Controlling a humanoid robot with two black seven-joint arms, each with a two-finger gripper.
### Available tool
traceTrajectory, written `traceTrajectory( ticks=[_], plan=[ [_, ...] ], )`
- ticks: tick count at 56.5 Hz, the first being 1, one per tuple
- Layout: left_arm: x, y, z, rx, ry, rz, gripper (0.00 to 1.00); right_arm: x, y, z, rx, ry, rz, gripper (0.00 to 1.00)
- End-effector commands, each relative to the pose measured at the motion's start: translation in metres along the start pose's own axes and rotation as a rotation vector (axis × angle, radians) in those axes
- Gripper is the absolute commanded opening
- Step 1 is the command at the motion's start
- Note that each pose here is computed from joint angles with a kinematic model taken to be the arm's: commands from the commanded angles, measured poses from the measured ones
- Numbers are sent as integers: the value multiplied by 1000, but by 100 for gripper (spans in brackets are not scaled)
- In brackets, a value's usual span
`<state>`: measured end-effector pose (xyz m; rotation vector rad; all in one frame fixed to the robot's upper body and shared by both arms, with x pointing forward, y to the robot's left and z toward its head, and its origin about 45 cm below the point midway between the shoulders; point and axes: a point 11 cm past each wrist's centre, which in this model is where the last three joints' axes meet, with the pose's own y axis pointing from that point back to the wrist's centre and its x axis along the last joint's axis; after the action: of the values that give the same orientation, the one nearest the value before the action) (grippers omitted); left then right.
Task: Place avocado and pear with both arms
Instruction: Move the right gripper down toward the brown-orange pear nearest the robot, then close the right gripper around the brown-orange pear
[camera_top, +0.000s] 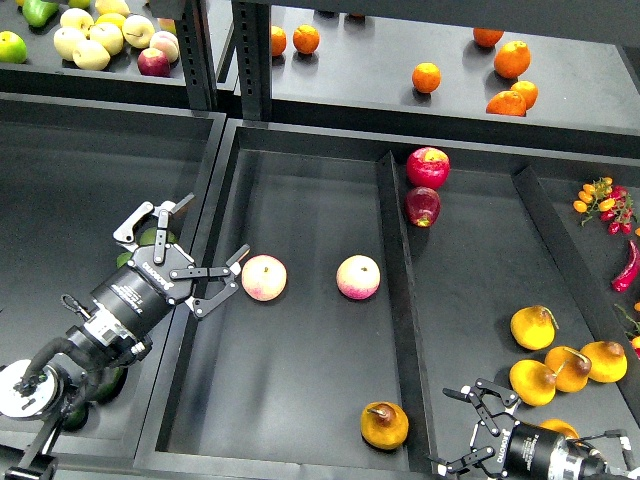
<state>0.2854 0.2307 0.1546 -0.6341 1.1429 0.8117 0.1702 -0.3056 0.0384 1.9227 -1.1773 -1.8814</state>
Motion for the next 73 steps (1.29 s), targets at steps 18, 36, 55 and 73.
traceTrajectory(
  ticks=[18, 36, 55, 73],
  plan=[
    [2, 8, -5, -2, 0, -17, 99, -7, -35, -7, -26, 9, -9, 100],
    [2, 8, -6, 0, -1, -20, 99, -8, -55, -6, -61, 20, 0, 100],
    [1, 7, -7, 4, -4, -28, 99, -8, -71, 6, -85, -5, 7, 98],
    [0, 7, -7, 4, -6, -33, 99, -9, -82, 11, -83, -23, 6, 78]
  ],
)
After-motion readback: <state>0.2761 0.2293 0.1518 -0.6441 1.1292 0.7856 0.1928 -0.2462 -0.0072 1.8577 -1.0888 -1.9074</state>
